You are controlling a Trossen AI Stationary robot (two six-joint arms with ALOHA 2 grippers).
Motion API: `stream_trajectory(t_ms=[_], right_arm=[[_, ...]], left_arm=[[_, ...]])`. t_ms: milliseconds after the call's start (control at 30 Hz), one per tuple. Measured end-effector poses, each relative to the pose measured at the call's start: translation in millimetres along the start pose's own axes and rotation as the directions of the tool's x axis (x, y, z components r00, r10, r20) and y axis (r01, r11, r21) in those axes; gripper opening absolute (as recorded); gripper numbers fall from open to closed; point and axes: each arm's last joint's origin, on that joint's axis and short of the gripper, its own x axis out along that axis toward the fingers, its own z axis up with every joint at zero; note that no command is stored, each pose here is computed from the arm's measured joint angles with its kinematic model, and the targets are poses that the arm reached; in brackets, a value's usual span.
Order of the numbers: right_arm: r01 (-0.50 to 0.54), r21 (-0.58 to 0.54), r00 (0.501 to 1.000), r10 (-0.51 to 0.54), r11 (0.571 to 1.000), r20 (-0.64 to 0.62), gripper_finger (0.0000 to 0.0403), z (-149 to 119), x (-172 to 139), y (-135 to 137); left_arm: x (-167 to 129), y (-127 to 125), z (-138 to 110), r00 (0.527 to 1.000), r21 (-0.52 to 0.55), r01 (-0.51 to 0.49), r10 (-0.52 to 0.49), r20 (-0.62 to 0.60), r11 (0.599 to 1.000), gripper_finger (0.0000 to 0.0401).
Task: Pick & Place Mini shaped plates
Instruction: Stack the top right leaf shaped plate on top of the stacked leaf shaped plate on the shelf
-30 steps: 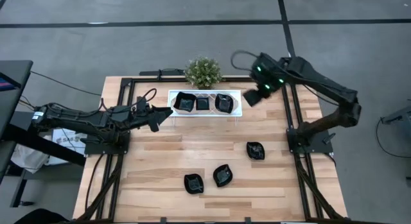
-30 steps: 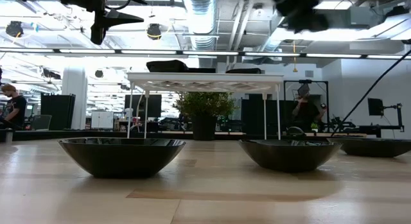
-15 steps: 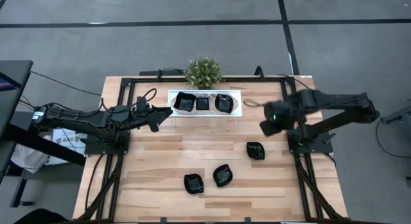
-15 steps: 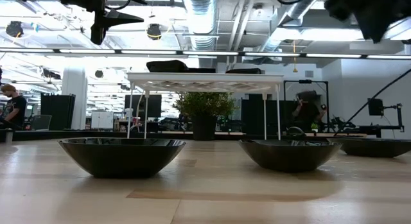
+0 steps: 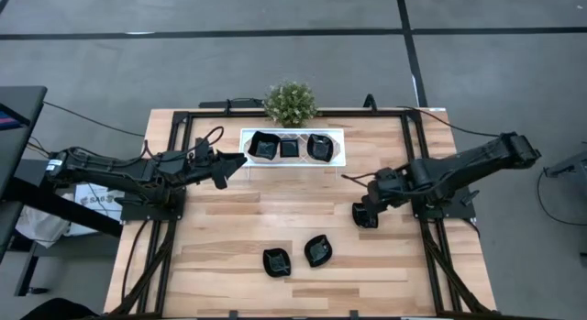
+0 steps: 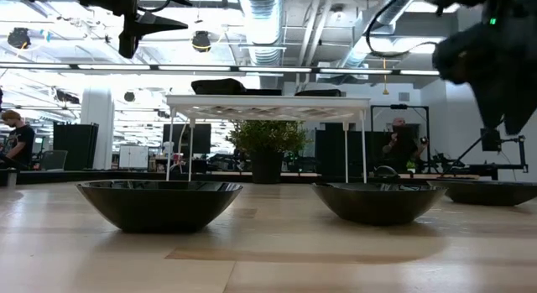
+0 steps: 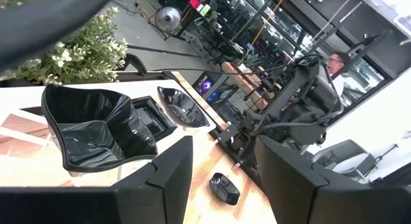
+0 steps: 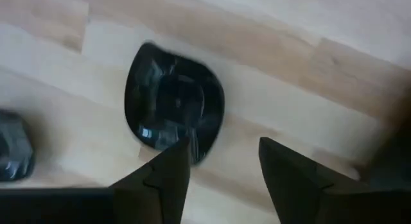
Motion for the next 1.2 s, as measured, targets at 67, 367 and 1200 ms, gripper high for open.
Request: stream_trajectory(t_ms=[67, 367, 1200], right_arm=[[0.001, -0.006, 1.000, -0.001, 1.000, 0.007, 0.0181, 0, 9, -3], [-0.029, -0.024, 1.000, 0.030, 0.999, 0.010, 0.0179, 2, 45, -14], [-0.178, -0.033, 0.984, 0.179, 0.983, 0.014, 0.0128, 4, 83, -26]], left_arm=[[0, 0, 0, 1.000, 0.023, 0.002, -0.002, -0.001, 1.000, 0.0172], [0, -1, 0, 0.999, 0.081, 0.040, -0.038, -0.024, 0.996, 0.0172], [0, -2, 1, 0.999, 0.074, 0.048, -0.047, -0.013, 0.996, 0.0172]])
